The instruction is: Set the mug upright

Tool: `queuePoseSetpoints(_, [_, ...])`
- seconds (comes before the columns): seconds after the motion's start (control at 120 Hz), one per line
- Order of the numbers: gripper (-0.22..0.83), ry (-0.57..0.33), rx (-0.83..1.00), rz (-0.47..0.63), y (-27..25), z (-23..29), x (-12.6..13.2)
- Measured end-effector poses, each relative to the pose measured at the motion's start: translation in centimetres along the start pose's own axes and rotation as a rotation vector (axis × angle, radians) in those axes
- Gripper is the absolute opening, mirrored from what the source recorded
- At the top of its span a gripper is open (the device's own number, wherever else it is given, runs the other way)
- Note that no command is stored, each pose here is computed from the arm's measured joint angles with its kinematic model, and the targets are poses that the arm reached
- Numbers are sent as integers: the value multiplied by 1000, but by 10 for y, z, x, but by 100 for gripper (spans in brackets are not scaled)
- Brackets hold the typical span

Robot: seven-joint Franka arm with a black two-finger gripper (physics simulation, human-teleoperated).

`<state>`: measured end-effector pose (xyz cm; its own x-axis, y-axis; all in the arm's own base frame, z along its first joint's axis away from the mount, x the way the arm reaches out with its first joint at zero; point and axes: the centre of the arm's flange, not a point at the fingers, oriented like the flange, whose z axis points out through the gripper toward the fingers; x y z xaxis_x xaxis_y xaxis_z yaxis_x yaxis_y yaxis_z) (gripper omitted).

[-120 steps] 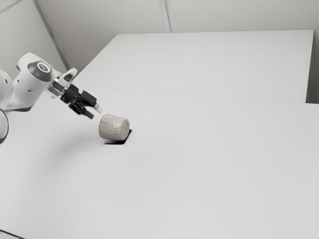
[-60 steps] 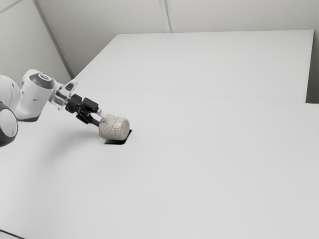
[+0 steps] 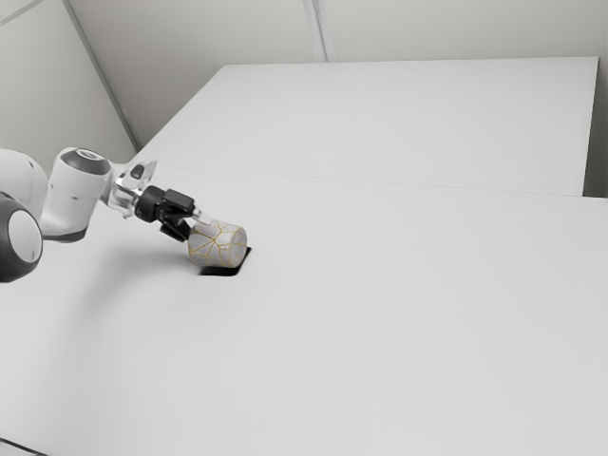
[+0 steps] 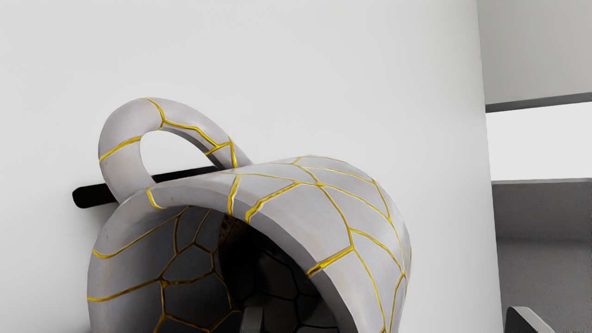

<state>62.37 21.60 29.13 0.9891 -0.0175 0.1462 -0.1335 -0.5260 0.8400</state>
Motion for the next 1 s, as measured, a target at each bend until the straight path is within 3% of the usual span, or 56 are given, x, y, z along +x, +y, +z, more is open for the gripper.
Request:
queuePoseSetpoints(0.275, [17, 2, -11, 16, 3, 1, 1])
queuePoseSetpoints(0.525, [-5, -2, -20, 27, 7, 4, 1])
queuePoseSetpoints(0.833, [-14, -3, -20, 57, 13, 6, 3])
queuePoseSetpoints(1.0, [-15, -23, 16, 102, 45, 4, 3])
